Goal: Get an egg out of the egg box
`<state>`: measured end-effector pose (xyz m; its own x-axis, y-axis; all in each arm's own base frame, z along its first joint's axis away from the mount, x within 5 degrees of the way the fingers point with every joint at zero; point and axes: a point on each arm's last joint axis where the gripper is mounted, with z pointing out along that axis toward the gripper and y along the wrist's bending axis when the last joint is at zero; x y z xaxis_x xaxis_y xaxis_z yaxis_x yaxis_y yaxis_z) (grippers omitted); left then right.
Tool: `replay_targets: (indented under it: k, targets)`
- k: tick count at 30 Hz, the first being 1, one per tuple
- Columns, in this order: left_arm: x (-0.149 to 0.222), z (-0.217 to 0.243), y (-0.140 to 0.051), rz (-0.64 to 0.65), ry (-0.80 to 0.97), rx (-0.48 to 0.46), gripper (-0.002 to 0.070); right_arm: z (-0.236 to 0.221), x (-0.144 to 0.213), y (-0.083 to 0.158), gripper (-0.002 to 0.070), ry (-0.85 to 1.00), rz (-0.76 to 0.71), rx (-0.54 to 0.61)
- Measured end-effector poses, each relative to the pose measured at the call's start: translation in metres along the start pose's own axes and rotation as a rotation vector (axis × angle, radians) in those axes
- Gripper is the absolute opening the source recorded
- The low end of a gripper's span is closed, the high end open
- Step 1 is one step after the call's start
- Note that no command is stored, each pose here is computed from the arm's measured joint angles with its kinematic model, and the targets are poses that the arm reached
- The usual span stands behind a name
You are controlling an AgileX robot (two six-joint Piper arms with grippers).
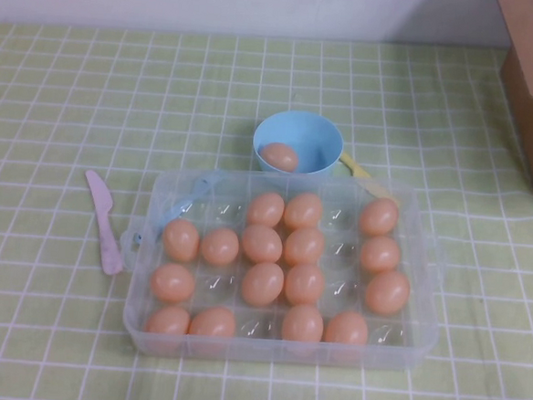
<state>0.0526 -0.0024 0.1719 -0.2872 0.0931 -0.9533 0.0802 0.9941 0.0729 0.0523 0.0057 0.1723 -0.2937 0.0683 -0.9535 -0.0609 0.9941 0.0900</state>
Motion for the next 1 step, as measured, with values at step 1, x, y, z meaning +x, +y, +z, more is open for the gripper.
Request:
replay_targets:
  k: [1]
  targets:
    - [0.0000, 0.0000, 0.0000, 0.000, 0.000, 0.000, -0.0003, 0.0000, 0.0000, 0.0000, -0.0017, 0.000, 0.000, 0.000]
